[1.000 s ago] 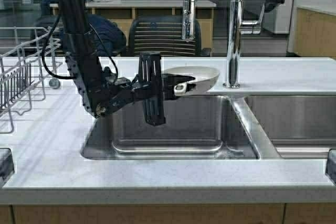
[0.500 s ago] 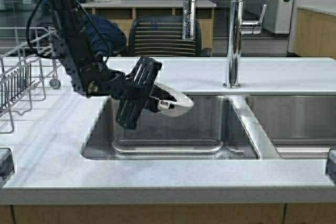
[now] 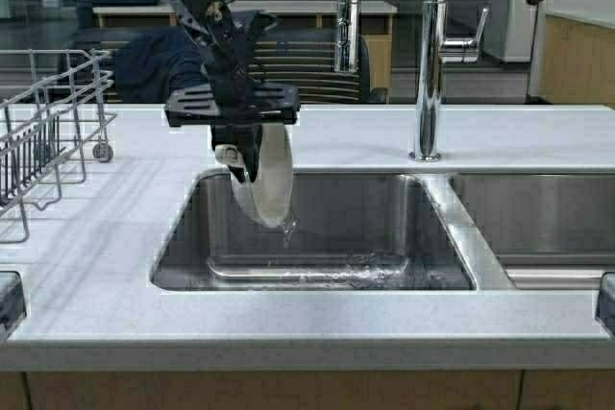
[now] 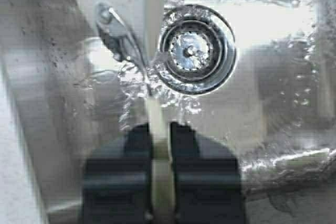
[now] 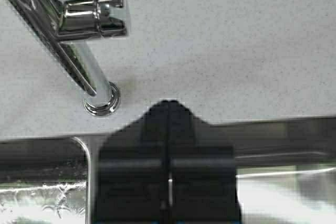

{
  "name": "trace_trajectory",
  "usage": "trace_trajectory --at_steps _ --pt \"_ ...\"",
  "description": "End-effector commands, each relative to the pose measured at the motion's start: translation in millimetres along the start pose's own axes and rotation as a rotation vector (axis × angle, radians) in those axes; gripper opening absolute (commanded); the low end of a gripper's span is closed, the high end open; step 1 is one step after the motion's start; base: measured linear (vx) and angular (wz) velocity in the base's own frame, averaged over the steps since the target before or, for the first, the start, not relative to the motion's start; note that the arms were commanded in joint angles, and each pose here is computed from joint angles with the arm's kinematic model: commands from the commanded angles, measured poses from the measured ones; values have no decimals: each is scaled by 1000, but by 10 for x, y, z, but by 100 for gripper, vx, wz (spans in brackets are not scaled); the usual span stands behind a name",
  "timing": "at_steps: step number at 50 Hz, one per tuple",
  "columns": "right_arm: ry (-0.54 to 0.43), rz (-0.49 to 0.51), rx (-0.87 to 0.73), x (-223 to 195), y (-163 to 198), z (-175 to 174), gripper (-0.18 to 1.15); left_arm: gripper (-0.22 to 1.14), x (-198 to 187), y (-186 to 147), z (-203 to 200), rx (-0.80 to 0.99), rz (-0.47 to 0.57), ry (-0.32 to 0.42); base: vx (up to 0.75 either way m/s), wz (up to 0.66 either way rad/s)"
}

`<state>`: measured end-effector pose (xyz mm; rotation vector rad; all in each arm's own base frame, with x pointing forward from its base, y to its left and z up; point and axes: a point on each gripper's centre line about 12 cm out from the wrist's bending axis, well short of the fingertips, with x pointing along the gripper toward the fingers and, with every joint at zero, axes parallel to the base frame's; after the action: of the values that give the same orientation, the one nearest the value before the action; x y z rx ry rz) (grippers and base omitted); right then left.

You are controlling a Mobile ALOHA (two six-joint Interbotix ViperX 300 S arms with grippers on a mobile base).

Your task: Wash the pan

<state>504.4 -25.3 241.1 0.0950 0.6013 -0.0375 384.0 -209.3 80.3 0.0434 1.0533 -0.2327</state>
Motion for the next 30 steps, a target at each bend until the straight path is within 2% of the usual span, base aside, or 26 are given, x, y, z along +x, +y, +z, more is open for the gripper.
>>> trace_trajectory --at_steps 1,6,13,16,23,30 --pt "-75 4 6 -259 18 219 6 2 -487 -46 422 94 -3 -145 0 0" --pt "-81 3 9 -292 17 204 6 2 -571 -16 442 146 22 -161 0 0" --pt "-87 2 8 -288 14 198 6 2 -360 38 217 158 41 -85 0 0" --pt "-88 3 9 -288 15 198 6 2 -337 49 154 158 37 -77 -1 0" --pt "-83 2 8 -265 13 185 6 2 -496 23 224 167 2 -148 -1 -1" --pt "-69 1 8 -219 8 137 6 2 -847 43 440 181 -4 -249 0 0"
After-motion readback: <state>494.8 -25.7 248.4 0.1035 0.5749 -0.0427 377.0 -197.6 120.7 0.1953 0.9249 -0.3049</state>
